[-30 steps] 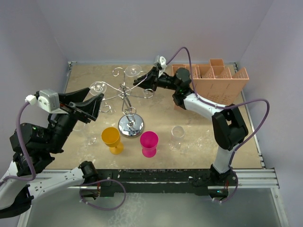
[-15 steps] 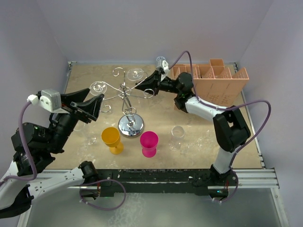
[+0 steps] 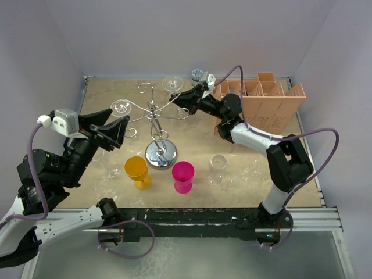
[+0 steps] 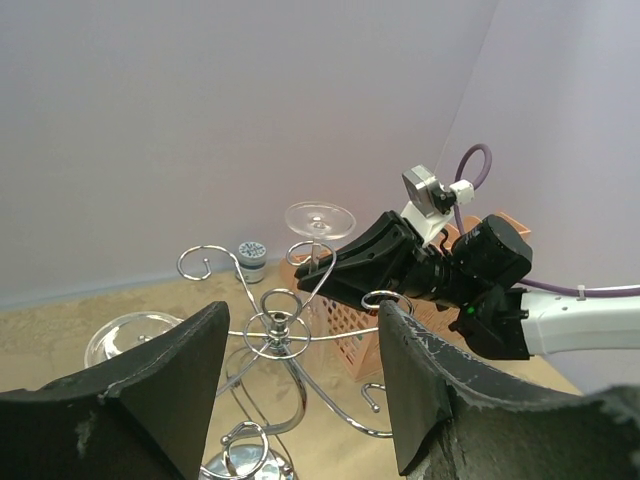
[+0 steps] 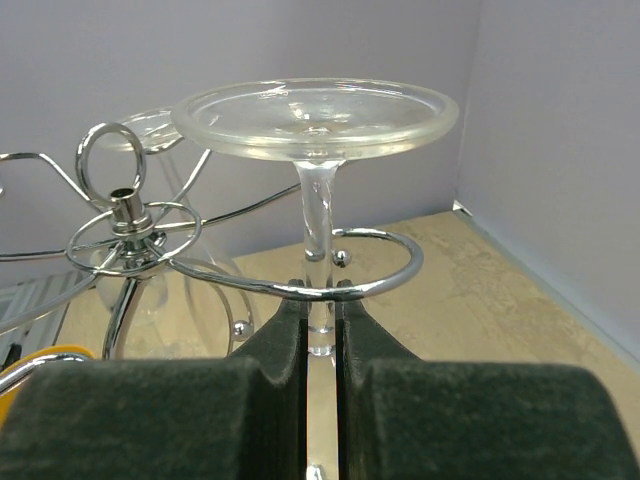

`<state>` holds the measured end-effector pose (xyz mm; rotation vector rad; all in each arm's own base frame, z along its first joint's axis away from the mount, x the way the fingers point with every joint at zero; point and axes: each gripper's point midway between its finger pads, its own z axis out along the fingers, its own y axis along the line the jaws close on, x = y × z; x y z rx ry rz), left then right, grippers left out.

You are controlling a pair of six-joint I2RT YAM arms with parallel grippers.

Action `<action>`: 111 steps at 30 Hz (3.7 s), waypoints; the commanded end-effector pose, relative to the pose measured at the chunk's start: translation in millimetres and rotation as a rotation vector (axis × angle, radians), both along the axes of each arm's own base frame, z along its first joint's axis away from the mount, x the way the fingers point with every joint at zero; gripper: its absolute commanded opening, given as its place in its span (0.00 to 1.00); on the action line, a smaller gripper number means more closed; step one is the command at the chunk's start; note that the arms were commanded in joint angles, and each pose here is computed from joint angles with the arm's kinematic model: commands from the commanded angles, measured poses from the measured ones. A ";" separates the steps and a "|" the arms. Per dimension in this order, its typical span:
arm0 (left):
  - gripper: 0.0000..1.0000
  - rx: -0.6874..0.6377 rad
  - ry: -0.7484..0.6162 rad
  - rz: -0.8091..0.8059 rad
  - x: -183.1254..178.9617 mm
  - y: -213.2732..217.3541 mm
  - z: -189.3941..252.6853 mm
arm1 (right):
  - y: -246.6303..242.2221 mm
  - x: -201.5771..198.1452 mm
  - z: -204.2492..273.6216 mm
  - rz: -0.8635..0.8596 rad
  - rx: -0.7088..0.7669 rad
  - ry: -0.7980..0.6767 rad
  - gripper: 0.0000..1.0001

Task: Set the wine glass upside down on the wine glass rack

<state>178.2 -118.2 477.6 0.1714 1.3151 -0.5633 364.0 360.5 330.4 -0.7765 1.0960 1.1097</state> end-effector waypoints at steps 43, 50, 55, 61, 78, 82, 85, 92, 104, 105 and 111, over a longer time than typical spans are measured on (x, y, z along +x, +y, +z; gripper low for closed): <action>0.59 0.037 0.037 0.029 10.1 -6.9 -14.4 | 7.3 19.0 -16.8 -0.112 -0.009 0.010 0.26; 0.59 0.047 0.037 0.031 8.6 -4.1 -16.9 | -5.8 9.7 -13.9 -0.146 0.018 0.029 0.56; 0.59 0.048 0.035 0.023 7.2 -4.3 -16.6 | -20.2 3.8 -10.4 -0.199 0.054 0.060 0.63; 0.60 0.059 0.057 -0.003 7.9 -13.1 -25.2 | -40.8 -6.4 -11.8 -0.266 0.079 0.113 0.67; 0.62 0.178 0.193 -0.567 -28.0 -137.5 -58.8 | -137.3 -41.7 -47.9 -0.641 0.095 0.572 0.64; 0.60 0.222 0.330 -0.783 -51.2 -173.8 -80.4 | -161.1 -62.4 -56.4 -0.707 0.098 0.685 0.63; 0.55 0.270 0.481 -0.879 -66.8 -185.1 -107.4 | -178.8 -81.0 -61.3 -0.751 0.093 0.759 0.63; 0.53 0.324 0.567 -0.767 -63.7 -164.0 -155.3 | -193.0 -127.2 -52.3 -0.645 0.208 0.765 0.64; 0.53 0.550 0.642 -0.675 -59.0 -158.7 -239.2 | -194.4 -139.5 -78.1 -0.637 0.130 0.797 0.65; 0.53 0.563 0.638 -0.658 -55.8 -159.8 -242.2 | -194.4 -139.4 -79.1 -0.640 0.119 0.796 0.65; 0.53 0.683 0.636 -0.524 -29.6 -162.1 -252.7 | -189.2 -134.4 -81.9 -0.631 0.112 0.791 0.65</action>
